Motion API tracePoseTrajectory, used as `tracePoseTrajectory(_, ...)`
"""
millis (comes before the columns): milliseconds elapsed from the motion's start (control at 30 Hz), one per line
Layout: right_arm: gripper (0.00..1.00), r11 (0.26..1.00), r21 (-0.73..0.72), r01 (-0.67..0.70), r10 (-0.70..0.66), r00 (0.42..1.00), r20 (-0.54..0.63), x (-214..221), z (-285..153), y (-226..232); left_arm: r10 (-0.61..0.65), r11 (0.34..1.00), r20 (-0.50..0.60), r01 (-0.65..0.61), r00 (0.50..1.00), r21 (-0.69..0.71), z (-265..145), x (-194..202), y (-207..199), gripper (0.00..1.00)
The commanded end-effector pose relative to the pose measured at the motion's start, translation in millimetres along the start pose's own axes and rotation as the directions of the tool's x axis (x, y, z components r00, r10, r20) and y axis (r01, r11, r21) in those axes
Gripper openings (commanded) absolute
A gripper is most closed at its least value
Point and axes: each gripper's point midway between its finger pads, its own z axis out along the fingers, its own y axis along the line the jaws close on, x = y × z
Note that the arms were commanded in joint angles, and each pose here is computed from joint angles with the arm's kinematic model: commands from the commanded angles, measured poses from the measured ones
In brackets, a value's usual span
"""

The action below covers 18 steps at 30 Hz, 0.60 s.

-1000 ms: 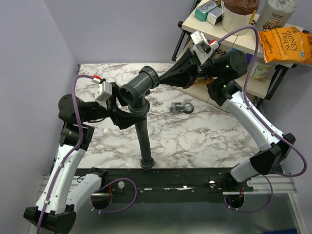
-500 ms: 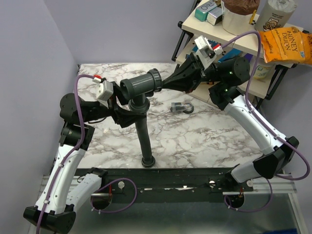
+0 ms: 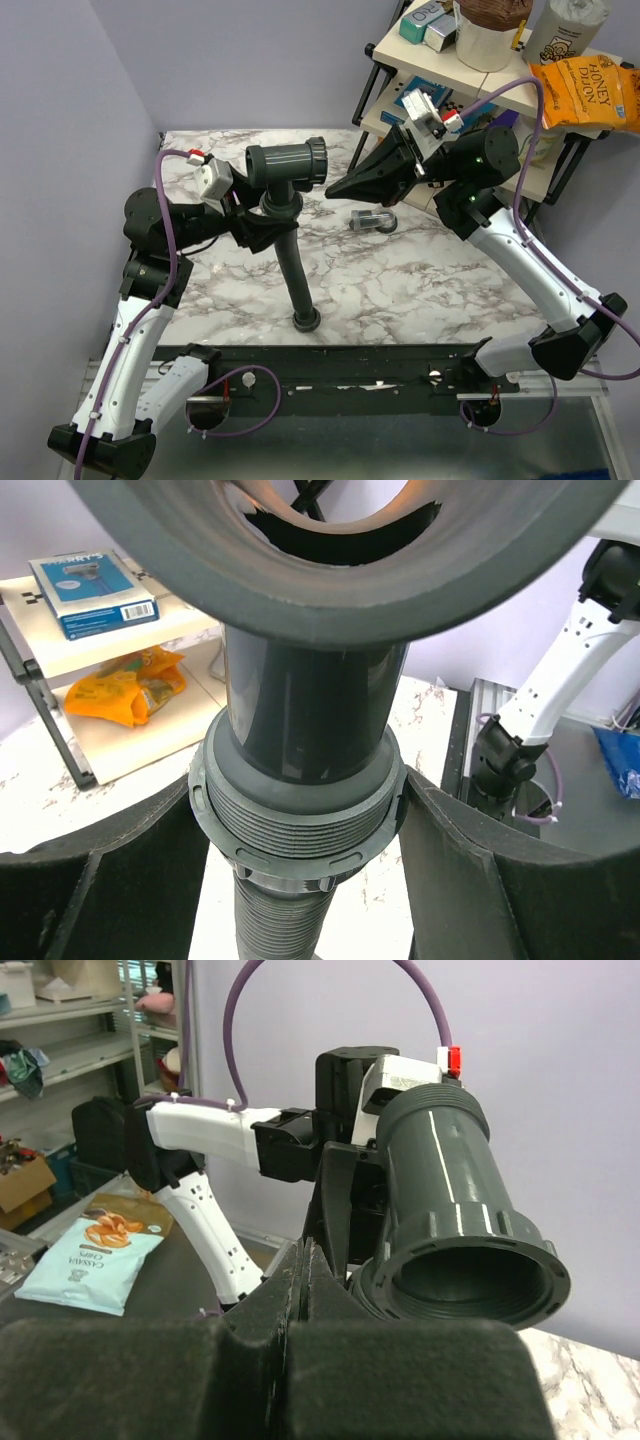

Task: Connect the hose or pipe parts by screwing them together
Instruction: Install the adaptor on the pipeline.

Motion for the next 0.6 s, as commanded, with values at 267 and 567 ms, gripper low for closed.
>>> tracePoseTrajectory(267,0.04,0.997,0.069,0.042,-0.037,0.997,-0.068,1.9,5.5,4.4,0.078,0.997,0.043,-0.077,0.996,-0.027,-3.6,-21.8,-4.2,0.00)
tracePoseTrajectory(567,0.99,0.898,0.260,0.355,-0.267,0.910,-0.317,-23.8,-34.7,2.3,0.085,0.995,-0.027,-0.084,0.996,0.046,-6.3,-4.9,-14.4,0.00)
